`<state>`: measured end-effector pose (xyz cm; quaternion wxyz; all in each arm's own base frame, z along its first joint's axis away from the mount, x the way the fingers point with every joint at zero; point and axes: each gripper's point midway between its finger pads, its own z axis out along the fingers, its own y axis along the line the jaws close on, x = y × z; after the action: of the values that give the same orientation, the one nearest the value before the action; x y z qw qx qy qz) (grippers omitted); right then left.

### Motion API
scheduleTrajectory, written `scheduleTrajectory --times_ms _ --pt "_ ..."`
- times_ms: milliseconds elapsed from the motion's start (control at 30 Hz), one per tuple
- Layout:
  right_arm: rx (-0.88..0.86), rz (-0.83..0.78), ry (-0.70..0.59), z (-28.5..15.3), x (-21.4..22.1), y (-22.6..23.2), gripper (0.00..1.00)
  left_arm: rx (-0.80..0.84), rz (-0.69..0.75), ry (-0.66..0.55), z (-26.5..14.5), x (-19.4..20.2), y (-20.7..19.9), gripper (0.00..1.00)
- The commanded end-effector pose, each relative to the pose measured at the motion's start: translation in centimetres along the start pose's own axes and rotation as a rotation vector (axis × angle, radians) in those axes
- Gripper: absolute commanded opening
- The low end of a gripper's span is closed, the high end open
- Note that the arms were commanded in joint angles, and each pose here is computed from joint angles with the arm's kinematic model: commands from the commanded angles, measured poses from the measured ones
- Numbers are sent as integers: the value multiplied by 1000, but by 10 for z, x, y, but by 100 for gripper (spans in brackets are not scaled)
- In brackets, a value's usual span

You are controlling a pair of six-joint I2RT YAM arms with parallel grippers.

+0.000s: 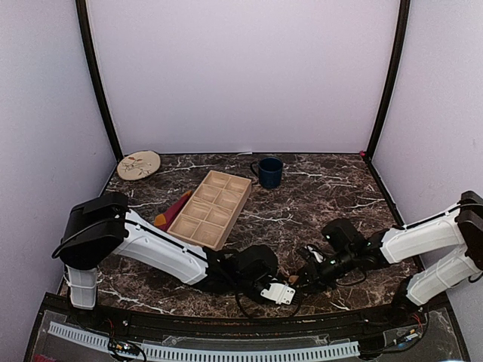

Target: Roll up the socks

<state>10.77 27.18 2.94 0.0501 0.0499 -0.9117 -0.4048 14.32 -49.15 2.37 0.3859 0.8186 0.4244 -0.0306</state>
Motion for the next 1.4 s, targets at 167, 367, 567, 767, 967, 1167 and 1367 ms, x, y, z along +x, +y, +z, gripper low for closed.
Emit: scheduleTrajectory --times_ms 167,367,567,767,967,1167,1367 --pt "57 -50 -85 -16 -14 5 32 236 -55 73 -19 15 -40 0" --pt "107 -71 -140 -28 -19 2 40 285 -97 96 -24 13 -41 0" --pt "204 -148 -240 -45 -28 0 42 340 -145 96 -26 6 -37 0" --pt "308 -273 -311 -47 -27 3 43 431 -240 106 -23 7 -35 0" --pt "390 -321 -429 -48 -22 -6 44 487 -305 117 -20 15 -33 0" --pt "363 -356 -531 -56 -15 -6 46 515 -338 112 -23 21 -30 0" --pt "375 -515 -564 -52 -4 18 47 540 -349 99 -25 18 -34 0"
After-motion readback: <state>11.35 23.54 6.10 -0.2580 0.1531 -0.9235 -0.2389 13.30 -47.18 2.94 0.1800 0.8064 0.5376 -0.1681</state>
